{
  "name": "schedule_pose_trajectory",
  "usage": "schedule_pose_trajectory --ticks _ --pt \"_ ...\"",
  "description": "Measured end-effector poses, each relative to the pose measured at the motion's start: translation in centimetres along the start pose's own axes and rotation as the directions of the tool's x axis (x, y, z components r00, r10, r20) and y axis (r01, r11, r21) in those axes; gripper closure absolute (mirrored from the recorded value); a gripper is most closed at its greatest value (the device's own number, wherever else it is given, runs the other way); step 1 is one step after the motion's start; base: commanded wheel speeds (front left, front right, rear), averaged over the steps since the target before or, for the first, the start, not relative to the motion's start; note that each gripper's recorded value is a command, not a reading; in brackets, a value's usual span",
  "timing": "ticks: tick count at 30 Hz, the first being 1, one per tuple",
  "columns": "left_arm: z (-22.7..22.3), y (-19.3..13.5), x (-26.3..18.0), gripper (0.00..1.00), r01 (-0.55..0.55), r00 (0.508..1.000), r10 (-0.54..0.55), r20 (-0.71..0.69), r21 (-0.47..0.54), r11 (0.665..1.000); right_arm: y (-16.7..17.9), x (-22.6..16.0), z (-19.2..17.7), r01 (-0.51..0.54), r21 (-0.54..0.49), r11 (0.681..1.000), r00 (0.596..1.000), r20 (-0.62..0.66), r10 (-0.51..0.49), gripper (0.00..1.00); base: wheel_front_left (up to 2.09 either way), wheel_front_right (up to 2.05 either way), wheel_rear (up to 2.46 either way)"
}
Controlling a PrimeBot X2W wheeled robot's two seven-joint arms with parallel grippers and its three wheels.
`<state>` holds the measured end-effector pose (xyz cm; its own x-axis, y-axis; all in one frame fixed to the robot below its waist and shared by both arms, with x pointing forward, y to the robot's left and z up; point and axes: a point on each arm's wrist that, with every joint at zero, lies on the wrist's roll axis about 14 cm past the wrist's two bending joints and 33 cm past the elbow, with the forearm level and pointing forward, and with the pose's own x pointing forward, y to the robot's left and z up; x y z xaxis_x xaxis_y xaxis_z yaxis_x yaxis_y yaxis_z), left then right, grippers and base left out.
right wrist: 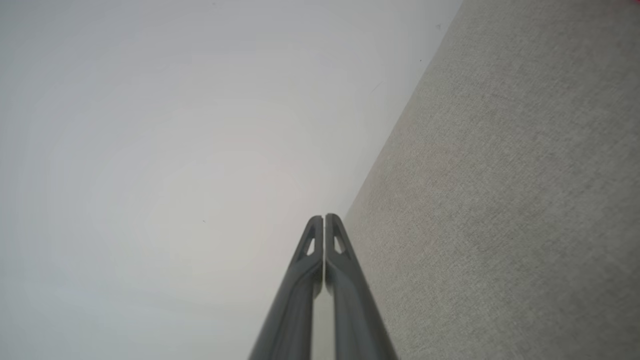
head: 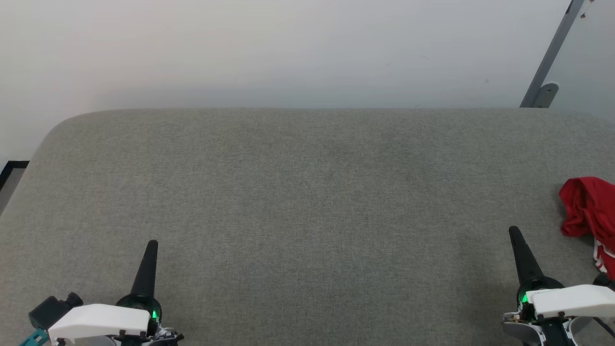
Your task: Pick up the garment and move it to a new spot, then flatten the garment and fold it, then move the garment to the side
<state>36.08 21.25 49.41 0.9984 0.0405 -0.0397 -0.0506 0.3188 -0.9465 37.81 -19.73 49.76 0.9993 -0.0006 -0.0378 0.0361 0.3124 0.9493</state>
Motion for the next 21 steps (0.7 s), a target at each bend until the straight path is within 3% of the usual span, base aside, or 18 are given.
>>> schedule_pose_trajectory --ticks 21 --pt "-0.4 -0.6 1.2 1.0 0.011 1.0 -0.013 -0.013 -0.155 0.988 0.3 0.5 0.2 -0.013 0.151 0.988 1.0 0.002 0.013 1.0 0.0 0.0 0.0"
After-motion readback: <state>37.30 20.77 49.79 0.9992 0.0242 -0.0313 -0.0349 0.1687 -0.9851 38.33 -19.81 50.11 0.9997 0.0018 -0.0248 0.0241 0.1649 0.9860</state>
